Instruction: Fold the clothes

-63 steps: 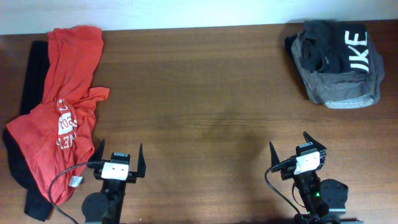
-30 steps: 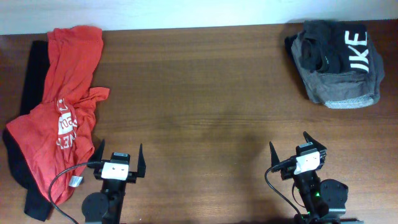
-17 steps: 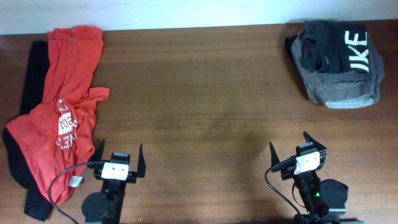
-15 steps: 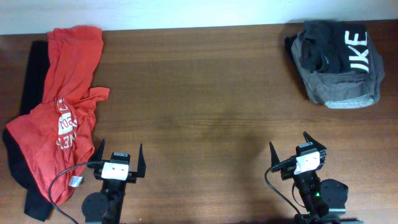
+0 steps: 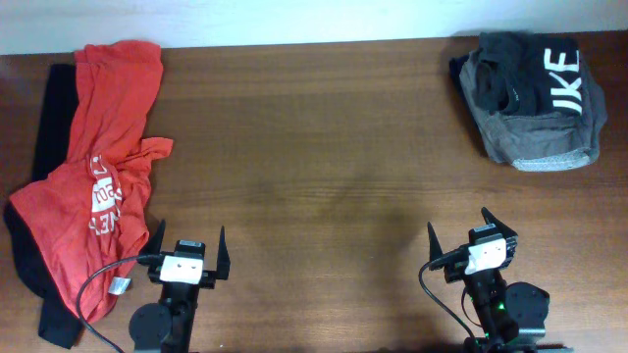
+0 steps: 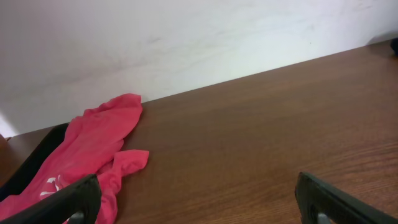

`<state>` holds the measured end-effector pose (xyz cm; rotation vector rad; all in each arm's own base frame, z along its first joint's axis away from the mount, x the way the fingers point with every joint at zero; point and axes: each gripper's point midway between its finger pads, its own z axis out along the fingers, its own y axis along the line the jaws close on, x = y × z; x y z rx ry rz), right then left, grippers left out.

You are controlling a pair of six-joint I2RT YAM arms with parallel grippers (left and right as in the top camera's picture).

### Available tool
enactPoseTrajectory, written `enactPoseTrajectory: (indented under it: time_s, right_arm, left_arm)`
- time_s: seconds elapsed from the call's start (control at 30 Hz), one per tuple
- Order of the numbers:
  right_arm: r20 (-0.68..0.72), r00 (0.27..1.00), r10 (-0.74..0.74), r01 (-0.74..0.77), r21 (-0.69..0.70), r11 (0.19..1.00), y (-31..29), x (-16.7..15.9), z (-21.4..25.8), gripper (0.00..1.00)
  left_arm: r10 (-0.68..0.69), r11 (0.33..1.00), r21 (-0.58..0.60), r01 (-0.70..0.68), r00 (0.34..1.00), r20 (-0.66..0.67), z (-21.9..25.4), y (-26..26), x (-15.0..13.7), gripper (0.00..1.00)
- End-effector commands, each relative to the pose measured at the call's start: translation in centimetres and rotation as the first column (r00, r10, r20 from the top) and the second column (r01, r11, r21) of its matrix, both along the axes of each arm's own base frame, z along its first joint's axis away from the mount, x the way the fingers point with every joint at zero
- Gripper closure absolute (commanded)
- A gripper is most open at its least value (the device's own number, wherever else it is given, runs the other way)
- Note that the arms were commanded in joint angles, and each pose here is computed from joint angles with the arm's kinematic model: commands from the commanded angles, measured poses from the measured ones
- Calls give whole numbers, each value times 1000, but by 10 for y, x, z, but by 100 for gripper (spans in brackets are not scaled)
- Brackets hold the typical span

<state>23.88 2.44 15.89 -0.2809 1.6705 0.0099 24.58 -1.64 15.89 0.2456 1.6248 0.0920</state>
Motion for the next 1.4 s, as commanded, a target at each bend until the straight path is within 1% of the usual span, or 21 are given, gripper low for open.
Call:
enactPoseTrajectory:
  time_s: [0.0,0.3,0.37,0.43,0.53,0.6,0.7,0.9,1.0,1.1,1.27,1.37]
  right_arm:
    - [-2,1000,-17,17,1,1000,-2,0,-2,1]
    - [14,1000,18,-18,8,1000,4,0,2,1]
    - [45,995,87,-87,11,996,15,-2,10,1]
    - [89,983,161,-163,8,987,28,-5,20,1]
    - [131,975,180,-186,30,982,31,-7,32,1]
    - [159,971,178,-191,69,979,32,-7,41,1]
    - [198,961,191,-211,88,973,34,-9,53,1]
    - [218,953,211,-236,97,967,38,-12,81,1]
    - [200,946,254,-278,100,955,45,-10,95,1]
    - [159,938,309,-328,111,938,53,-4,106,1]
    - [60,911,407,-412,157,898,67,15,122,1]
    - [-21,891,453,-439,207,874,72,31,127,1]
  left_arm:
    - [19,1000,-5,-19,1000,-2,-1,4,0,1]
    - [27,1000,-5,-27,1000,11,2,5,0,1]
    - [-5,1000,-7,5,1000,9,2,0,0,1]
    - [-78,997,-10,78,997,19,4,-13,-2,1]
    - [-149,989,-16,149,989,22,5,-25,-4,1]
    - [-145,987,-59,146,989,21,7,-25,-5,1]
    - [-143,985,-98,144,990,19,13,-25,-5,1]
    - [-131,986,-100,131,991,4,45,-23,-6,1]
    - [-131,986,-101,129,991,-9,71,-23,-3,1]
    - [-131,986,-107,125,990,-56,94,-23,6,1]
    - [-132,987,-121,110,973,-188,108,-23,31,1]
    - [-132,987,-133,95,944,-303,105,-23,50,1]
